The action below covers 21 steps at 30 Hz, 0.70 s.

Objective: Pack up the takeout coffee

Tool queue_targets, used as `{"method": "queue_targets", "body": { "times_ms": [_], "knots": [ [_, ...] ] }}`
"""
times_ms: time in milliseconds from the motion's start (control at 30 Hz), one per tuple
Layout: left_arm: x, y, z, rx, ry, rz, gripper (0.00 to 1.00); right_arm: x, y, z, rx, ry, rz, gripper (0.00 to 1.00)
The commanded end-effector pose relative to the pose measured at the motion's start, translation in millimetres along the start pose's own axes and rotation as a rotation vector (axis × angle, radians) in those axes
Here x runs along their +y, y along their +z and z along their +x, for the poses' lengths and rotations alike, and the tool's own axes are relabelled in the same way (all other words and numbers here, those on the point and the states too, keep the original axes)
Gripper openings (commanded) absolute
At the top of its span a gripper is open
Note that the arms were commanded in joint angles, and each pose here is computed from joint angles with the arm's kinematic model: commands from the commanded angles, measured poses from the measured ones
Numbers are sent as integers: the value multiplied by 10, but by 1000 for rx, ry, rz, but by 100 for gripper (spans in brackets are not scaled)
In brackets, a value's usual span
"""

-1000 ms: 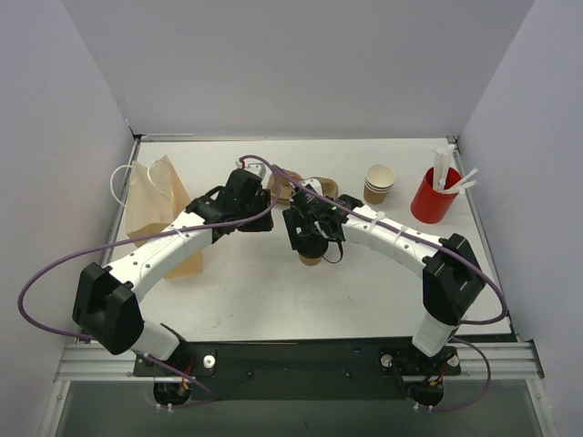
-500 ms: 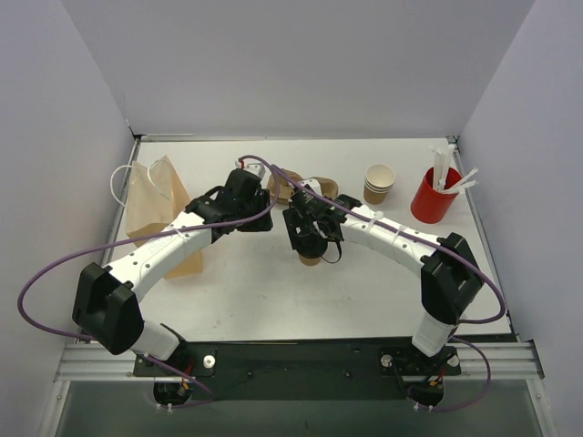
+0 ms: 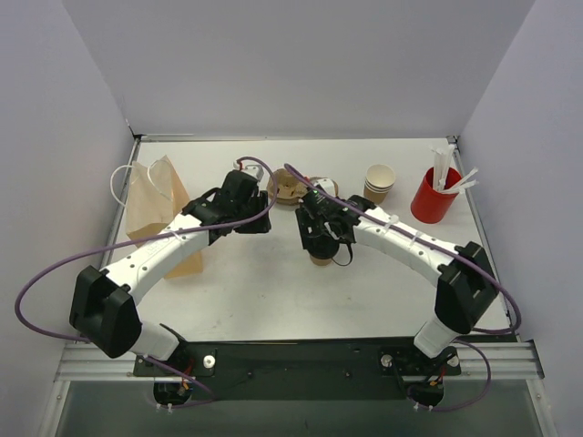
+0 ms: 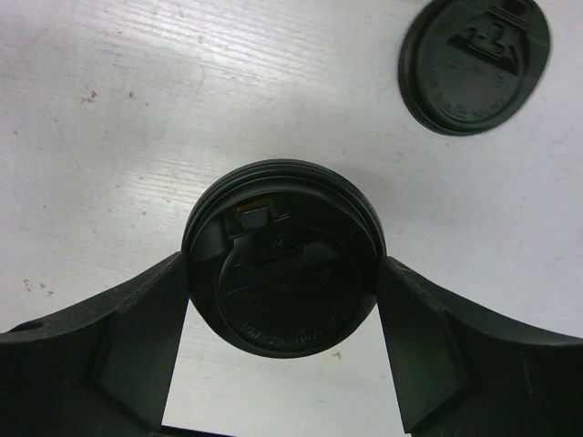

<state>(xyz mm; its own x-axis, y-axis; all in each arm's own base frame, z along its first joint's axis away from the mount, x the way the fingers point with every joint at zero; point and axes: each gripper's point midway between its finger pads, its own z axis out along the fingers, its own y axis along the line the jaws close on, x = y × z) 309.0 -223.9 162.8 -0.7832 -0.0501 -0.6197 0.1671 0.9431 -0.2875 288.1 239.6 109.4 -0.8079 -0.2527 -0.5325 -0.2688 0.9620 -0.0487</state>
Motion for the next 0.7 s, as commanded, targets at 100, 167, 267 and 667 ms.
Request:
{"method": "queue_targets", "body": {
  "times_ms": [100, 167, 267, 667],
  "knots": [
    [-58, -112, -129, -58, 10, 51, 50, -660, -306, 164, -13, 172, 106, 57],
    [-72, -127, -134, -61, 7, 62, 50, -910, -318, 284, 0, 231, 148, 57],
    [-78, -127, -117, -57, 9, 68, 50, -1259, -321, 451, 12, 317, 220, 57],
    [-115, -153, -94, -48, 27, 96, 50, -2145, -290, 867, 41, 590, 377, 57]
  ]
}}
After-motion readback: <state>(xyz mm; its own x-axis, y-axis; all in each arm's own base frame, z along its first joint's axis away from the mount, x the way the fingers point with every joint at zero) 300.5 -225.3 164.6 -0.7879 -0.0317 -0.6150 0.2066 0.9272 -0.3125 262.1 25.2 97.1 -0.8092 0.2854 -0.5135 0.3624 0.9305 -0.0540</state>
